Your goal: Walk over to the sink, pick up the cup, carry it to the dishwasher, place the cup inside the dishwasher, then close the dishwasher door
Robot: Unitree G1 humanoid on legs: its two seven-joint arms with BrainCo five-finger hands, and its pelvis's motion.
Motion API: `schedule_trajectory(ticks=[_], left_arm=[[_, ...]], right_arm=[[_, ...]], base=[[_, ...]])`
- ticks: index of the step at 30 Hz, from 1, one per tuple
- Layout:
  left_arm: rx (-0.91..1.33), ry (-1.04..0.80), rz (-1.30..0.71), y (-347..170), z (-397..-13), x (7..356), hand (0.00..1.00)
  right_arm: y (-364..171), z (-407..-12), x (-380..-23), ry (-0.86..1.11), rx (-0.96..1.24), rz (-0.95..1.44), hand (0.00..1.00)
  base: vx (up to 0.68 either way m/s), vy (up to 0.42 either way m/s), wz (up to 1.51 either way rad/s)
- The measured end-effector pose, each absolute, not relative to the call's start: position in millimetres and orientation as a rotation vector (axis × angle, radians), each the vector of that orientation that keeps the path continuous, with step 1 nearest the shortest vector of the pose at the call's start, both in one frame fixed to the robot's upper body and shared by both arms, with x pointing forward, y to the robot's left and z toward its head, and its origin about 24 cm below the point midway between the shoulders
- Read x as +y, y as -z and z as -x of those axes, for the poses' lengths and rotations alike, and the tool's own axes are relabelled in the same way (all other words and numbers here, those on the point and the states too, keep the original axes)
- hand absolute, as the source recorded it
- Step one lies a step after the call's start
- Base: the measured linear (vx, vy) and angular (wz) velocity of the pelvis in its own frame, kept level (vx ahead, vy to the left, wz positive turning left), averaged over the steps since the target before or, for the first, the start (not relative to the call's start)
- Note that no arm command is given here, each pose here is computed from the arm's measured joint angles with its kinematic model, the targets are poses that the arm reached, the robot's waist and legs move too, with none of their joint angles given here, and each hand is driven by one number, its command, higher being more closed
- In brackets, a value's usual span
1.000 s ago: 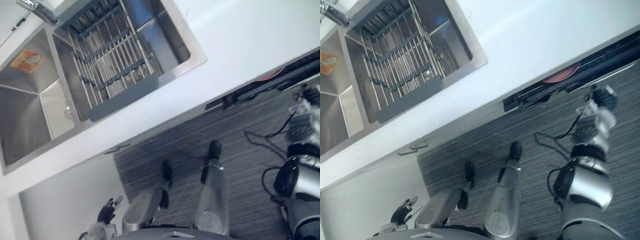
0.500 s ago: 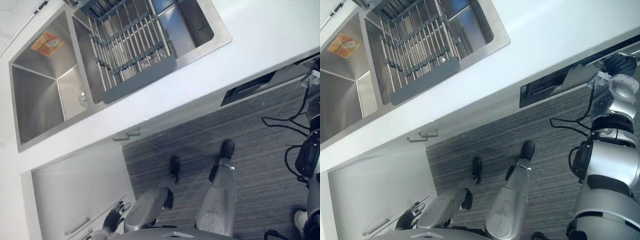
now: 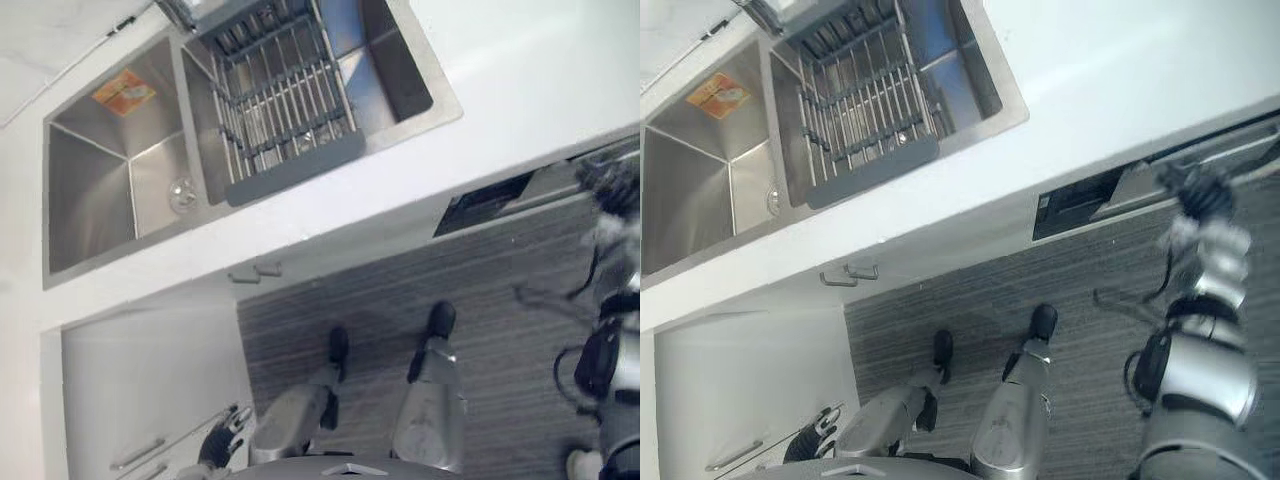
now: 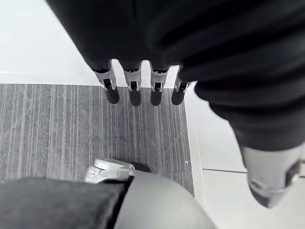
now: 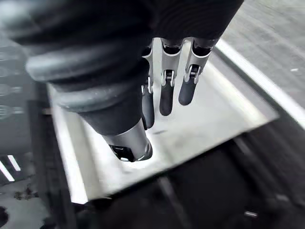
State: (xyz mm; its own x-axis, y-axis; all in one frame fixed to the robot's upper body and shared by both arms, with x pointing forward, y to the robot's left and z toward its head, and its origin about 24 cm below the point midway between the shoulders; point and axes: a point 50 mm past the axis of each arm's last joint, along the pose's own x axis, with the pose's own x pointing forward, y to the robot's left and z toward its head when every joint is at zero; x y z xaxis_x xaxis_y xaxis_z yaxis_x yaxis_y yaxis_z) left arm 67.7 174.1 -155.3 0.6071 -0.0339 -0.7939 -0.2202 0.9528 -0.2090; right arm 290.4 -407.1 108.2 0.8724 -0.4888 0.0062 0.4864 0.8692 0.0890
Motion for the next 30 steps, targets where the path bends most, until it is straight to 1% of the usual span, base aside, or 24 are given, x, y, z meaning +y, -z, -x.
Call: schedule_trajectory(ticks=[1, 3, 4, 6, 7, 8, 11, 13, 16, 18, 19, 21, 25, 27, 30], left_arm=[[0.917, -0.129, 0.301, 156, -67, 176, 0.00], [0.918, -0.237, 0.314, 156, -65, 189, 0.00], [0.916, -0.267, 0.321, 156, -65, 192, 0.00], [0.910, -0.353, 0.322, 156, -63, 204, 0.00], [0.906, -0.367, 0.318, 156, -63, 206, 0.00], [0.898, -0.385, 0.303, 155, -65, 209, 0.00], [0.905, -0.388, 0.275, 156, -70, 209, 0.00], [0.916, -0.372, 0.245, 156, -70, 211, 0.00], [0.960, -0.346, 0.199, 159, -66, 209, 0.00], [1.015, -0.319, 0.176, 161, -62, 209, 0.00], [1.030, -0.320, 0.187, 162, -62, 209, 0.00], [1.040, -0.321, 0.186, 162, -61, 210, 0.00], [1.063, -0.314, 0.172, 163, -60, 215, 0.00], [1.081, -0.351, 0.188, 163, -56, 222, 0.00], [1.103, -0.379, 0.219, 164, -52, 223, 0.00]], right_arm=[[-86, -283, -402, 0.513, 0.018, -0.106, 0.00], [6, -234, -374, 0.553, 0.212, -0.210, 0.00], [27, -219, -365, 0.570, 0.261, -0.241, 0.00], [95, -148, -323, 0.667, 0.442, -0.367, 0.00], [108, -130, -312, 0.692, 0.490, -0.397, 0.00], [126, -101, -291, 0.744, 0.565, -0.454, 0.00], [150, -53, -253, 0.800, 0.712, -0.530, 0.00], [154, -45, -246, 0.800, 0.768, -0.509, 0.00], [155, -53, -242, 0.758, 0.800, -0.501, 0.00], [159, -45, -234, 0.751, 0.851, -0.526, 0.00], [161, -36, -230, 0.745, 0.883, -0.523, 0.00], [162, -31, -226, 0.733, 0.905, -0.521, 0.00], [163, -35, -222, 0.687, 0.922, -0.502, 0.00], [164, -36, -216, 0.647, 0.950, -0.484, 0.00], [165, -39, -213, 0.601, 0.977, -0.458, 0.00]], base=[[0.09, -0.094, 0.26], [0.13, -0.093, 0.23], [0.17, -0.100, 0.23], [0.13, -0.026, 0.32], [0.11, 0.019, 0.43], [0.08, 0.014, 0.33], [0.08, 0.016, 0.22], [-0.01, 0.055, -0.14], [-0.09, 0.041, -0.26], [-0.09, -0.069, 0.28], [-0.04, -0.099, 0.39], [0.01, -0.094, 0.06], [0.07, -0.021, -0.14], [0.09, 0.045, -0.11], [0.11, 0.035, -0.21]])
